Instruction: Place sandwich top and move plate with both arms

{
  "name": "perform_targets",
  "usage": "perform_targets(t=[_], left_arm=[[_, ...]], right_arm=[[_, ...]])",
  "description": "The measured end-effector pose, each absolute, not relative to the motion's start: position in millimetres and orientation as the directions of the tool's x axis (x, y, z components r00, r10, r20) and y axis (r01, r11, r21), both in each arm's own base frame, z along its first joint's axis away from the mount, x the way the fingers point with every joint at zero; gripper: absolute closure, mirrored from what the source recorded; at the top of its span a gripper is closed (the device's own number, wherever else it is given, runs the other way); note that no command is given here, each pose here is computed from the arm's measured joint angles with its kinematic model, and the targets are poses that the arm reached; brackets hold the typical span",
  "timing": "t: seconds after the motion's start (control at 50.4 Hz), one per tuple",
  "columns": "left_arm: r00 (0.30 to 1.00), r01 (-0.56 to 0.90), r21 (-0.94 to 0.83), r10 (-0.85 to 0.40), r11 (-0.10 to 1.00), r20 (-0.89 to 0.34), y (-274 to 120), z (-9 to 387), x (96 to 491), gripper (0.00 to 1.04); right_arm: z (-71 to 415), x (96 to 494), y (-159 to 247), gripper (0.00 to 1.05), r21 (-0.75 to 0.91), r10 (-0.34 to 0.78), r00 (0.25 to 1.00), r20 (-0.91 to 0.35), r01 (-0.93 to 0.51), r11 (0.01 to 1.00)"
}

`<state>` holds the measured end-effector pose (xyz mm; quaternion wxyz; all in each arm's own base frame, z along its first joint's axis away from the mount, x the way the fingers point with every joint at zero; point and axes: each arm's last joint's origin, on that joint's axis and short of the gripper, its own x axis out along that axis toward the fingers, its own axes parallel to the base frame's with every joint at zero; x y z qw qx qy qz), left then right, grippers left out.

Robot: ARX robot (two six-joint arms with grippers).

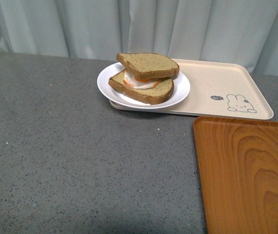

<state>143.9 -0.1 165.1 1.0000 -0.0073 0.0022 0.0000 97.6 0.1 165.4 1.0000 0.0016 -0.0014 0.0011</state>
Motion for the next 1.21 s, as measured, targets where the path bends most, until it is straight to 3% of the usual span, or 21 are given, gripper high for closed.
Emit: perform_targets(t=[1.209], left_arm=[[1.0,0.001,-0.008,-0.001,1.0,0.022,0,172,108,1.01]], right_arm=[[165,98,0,0.09,0.003,0.002,1.0,0.003,-0.002,1.0]])
